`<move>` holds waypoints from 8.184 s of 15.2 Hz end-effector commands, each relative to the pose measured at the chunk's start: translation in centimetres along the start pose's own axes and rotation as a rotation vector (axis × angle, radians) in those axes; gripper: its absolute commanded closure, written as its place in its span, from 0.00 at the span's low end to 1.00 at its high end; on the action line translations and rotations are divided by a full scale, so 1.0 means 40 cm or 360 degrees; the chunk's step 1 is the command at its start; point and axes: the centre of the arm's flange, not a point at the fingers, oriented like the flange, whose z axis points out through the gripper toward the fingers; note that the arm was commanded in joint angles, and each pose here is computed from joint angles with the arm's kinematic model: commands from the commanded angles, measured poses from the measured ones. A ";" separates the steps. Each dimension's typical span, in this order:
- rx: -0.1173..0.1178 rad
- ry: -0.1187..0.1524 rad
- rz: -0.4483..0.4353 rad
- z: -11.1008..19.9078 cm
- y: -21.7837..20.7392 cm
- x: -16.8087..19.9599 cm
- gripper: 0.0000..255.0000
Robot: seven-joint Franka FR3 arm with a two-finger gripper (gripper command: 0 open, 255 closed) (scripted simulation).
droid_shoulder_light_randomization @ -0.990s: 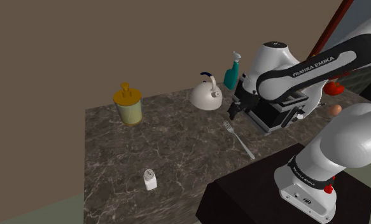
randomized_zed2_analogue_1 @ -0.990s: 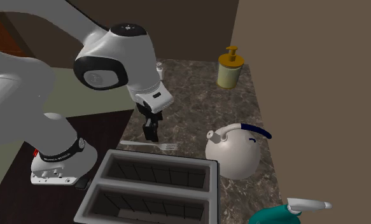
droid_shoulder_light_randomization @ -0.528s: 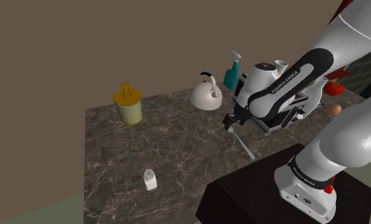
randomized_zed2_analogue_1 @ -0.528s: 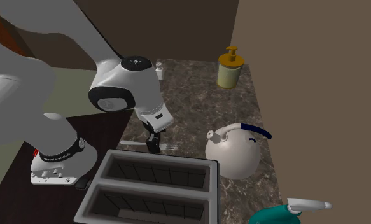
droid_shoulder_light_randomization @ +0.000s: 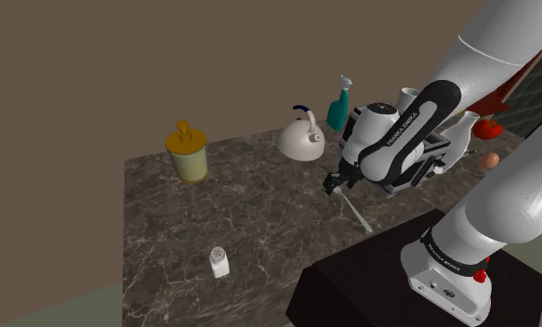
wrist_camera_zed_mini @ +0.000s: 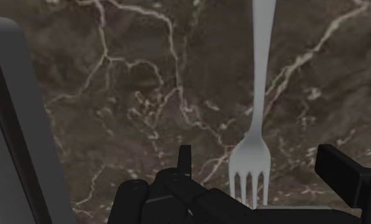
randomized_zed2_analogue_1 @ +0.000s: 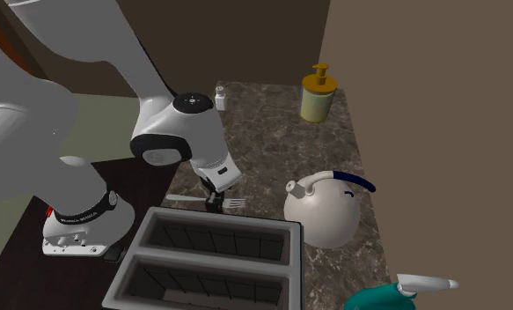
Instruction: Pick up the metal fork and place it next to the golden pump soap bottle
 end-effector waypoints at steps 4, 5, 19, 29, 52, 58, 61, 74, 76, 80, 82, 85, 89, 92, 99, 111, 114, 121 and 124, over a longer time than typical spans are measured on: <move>0.0000 0.0000 0.0000 0.002 0.000 0.001 0.00; 0.0000 0.0000 0.0000 0.002 0.000 0.001 0.00; 0.0000 0.0000 0.0000 -0.051 -0.001 0.004 1.00; 0.0000 0.0000 0.0000 -0.183 -0.004 0.013 1.00; 0.0000 0.0000 0.0000 -0.486 -0.009 0.033 1.00; 0.0000 0.0000 0.0000 -0.565 -0.011 0.038 1.00; 0.0000 0.0000 0.0000 -0.604 -0.011 0.040 1.00; 0.0000 0.0000 0.0000 -0.697 -0.166 0.110 1.00; 0.0000 0.0000 0.0000 -0.694 -0.226 0.135 1.00; 0.0000 0.0000 0.0000 -0.689 -0.348 0.186 1.00; 0.0000 0.0000 0.0000 -0.687 -0.409 0.211 1.00; 0.0000 0.0000 0.0000 -0.683 -0.500 0.249 1.00; 0.0000 0.0000 0.0000 -0.678 -0.622 0.300 1.00; 0.0000 0.0000 0.0000 -0.674 -0.714 0.338 1.00; 0.0000 0.0000 0.0000 -0.605 -0.786 0.364 1.00; 0.0000 0.0000 0.0000 -0.447 -0.783 0.354 1.00; 0.0000 0.0000 0.0000 -0.407 -0.782 0.351 1.00; 0.0000 0.0000 0.0000 -0.315 -0.781 0.345 1.00; 0.0000 0.0000 0.0000 -0.276 -0.780 0.342 1.00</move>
